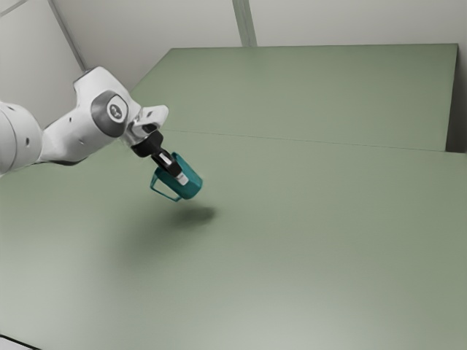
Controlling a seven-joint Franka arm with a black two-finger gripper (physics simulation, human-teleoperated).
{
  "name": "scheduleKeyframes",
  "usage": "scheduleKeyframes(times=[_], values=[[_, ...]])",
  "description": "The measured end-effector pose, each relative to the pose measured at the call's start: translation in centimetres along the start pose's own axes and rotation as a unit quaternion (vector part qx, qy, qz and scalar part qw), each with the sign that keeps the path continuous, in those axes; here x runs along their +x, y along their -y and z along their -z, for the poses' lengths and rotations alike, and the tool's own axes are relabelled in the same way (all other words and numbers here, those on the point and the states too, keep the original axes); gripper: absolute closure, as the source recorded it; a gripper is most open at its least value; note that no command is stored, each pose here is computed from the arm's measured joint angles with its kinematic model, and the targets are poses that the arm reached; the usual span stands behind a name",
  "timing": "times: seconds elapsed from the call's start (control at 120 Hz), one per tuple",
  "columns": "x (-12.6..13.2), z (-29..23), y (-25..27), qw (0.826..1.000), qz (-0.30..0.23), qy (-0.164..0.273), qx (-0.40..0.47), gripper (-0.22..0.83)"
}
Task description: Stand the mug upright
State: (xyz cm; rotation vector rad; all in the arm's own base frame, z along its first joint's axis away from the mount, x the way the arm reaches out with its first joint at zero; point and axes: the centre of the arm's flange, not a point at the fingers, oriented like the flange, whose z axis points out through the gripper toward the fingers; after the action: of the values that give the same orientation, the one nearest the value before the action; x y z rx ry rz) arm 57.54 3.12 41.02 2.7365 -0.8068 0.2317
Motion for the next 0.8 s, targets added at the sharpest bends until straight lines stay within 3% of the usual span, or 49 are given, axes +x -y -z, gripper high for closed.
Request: scheduleKeyframes(times=[0.242, 0.8], values=[[1.3, -0.2, -1.1, 0.993, -0.026, 0.072, 0.095, 0.78], [1.4, -2.7, -1.4, 0.986, 0.043, 0.107, 0.125, 0.78]])
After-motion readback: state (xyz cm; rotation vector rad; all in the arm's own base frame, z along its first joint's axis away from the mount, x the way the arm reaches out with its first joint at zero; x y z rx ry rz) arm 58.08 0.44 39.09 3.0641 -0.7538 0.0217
